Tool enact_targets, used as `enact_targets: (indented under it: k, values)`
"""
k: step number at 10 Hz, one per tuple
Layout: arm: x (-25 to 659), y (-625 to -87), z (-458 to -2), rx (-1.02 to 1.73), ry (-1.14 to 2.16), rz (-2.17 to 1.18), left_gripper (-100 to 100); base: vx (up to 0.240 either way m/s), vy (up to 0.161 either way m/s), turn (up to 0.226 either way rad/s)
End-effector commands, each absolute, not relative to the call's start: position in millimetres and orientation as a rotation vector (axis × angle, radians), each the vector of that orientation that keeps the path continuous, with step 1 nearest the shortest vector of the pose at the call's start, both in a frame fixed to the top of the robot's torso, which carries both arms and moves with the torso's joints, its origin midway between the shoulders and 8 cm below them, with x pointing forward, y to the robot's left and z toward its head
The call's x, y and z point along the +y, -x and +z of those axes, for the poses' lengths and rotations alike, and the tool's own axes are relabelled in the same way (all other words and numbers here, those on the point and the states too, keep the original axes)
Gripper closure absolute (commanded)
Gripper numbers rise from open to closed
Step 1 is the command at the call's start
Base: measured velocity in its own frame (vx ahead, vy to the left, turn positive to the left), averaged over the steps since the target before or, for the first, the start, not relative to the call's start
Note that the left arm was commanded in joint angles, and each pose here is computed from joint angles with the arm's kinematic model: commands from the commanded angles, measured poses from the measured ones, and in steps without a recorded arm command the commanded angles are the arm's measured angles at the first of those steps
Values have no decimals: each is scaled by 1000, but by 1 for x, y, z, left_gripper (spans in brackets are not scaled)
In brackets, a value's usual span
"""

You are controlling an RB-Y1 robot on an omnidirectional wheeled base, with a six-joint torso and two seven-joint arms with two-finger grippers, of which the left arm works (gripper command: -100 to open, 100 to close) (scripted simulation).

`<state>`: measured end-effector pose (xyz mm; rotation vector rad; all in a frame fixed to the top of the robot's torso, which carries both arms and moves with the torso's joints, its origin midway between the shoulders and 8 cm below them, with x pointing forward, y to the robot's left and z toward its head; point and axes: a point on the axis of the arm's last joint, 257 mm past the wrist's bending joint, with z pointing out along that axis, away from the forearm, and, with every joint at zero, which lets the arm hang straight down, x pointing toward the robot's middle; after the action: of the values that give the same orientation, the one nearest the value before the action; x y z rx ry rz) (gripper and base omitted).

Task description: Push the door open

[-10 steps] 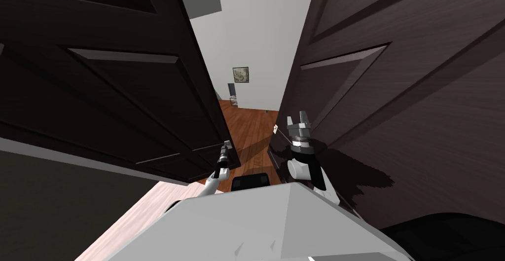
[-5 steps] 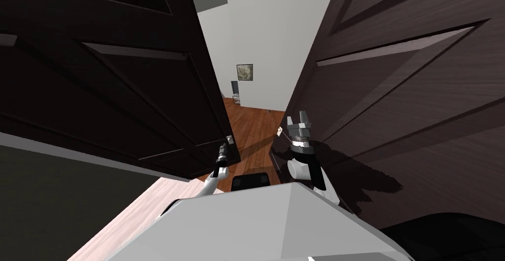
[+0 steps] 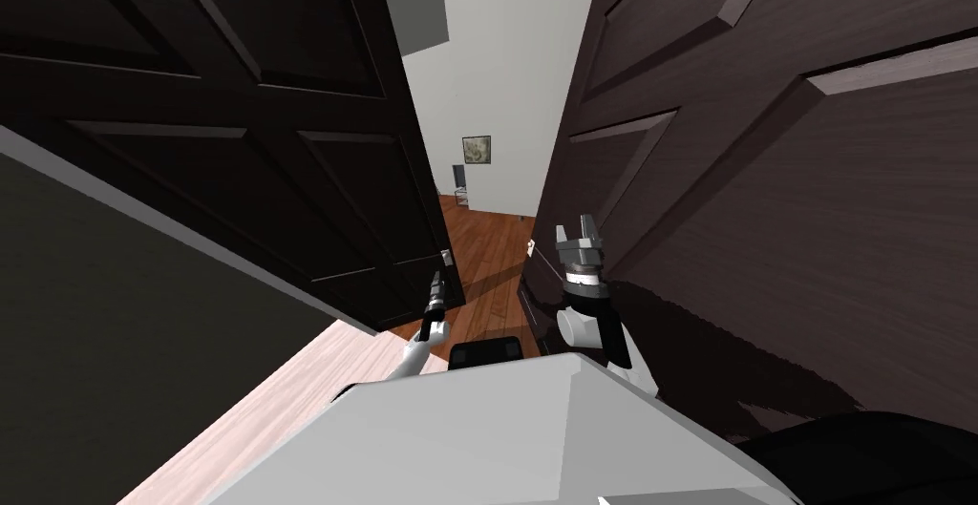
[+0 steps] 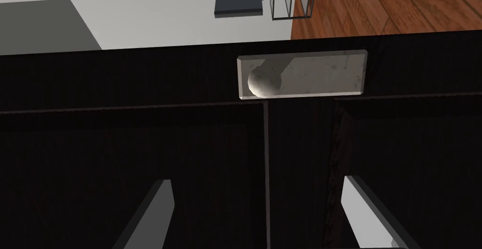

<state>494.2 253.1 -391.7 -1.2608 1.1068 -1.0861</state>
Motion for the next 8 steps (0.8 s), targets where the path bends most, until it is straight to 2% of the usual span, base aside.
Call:
enact_targets:
  k: [1,4,8]
  values:
    - [265,-493,-390,1105,1246,-1069,-100,70,-16,-29]
    - [272,-492,-389,1102,1237,-1059,-100,184,37,-18]
    - [269,-487,-390,1087,1240,-1060,-100,244,27,-25]
